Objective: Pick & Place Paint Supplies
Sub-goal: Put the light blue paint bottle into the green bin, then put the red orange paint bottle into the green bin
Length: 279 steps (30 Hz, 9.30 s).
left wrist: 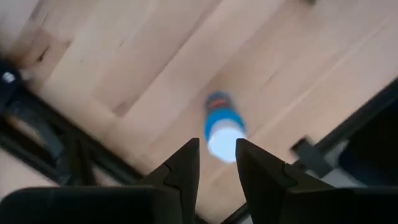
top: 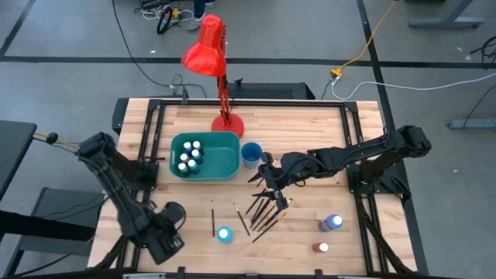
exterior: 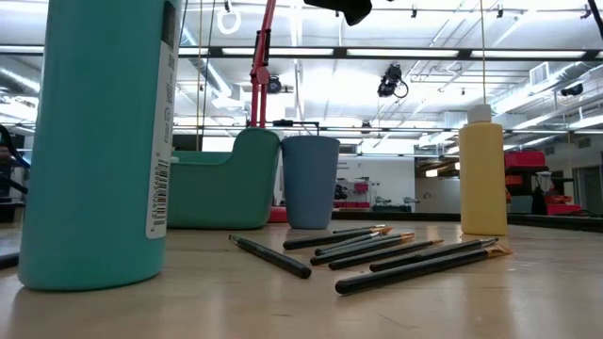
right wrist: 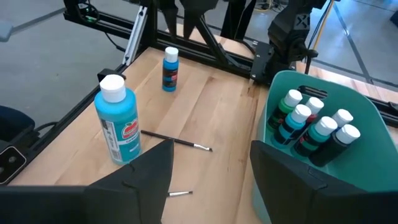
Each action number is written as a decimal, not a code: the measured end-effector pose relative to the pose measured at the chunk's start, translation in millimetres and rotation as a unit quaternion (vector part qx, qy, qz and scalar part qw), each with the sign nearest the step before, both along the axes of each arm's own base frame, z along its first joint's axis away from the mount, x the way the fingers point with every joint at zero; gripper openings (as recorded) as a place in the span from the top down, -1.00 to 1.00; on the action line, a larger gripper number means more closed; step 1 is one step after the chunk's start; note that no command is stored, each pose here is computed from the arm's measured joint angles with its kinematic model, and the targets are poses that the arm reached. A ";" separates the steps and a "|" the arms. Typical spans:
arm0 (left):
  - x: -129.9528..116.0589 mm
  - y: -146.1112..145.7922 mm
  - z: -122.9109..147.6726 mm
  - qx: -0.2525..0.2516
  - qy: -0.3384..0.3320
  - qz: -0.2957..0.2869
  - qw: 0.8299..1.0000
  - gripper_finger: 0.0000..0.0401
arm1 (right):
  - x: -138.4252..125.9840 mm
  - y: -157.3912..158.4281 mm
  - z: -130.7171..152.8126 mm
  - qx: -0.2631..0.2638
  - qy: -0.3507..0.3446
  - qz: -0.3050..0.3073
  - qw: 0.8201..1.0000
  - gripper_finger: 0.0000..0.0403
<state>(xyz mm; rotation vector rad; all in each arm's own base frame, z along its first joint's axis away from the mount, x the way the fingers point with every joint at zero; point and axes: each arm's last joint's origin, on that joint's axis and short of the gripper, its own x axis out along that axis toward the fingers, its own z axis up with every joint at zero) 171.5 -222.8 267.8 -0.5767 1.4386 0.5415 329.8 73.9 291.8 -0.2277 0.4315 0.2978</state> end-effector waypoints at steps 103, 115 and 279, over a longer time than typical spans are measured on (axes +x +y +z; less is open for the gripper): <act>-16.9 -9.1 -47.4 -0.055 -0.048 0.107 0.992 0.30 | 3.9 2.4 10.7 0.053 -0.047 -0.002 0.998 -0.11; 6.0 18.6 -30.2 -0.049 -0.082 0.039 0.995 0.35 | 3.9 2.4 10.6 0.053 -0.047 -0.002 0.998 -0.11; 97.9 108.9 55.0 0.372 -0.272 -0.264 0.847 0.42 | -138.6 99.8 32.1 0.054 0.146 0.066 0.986 -0.11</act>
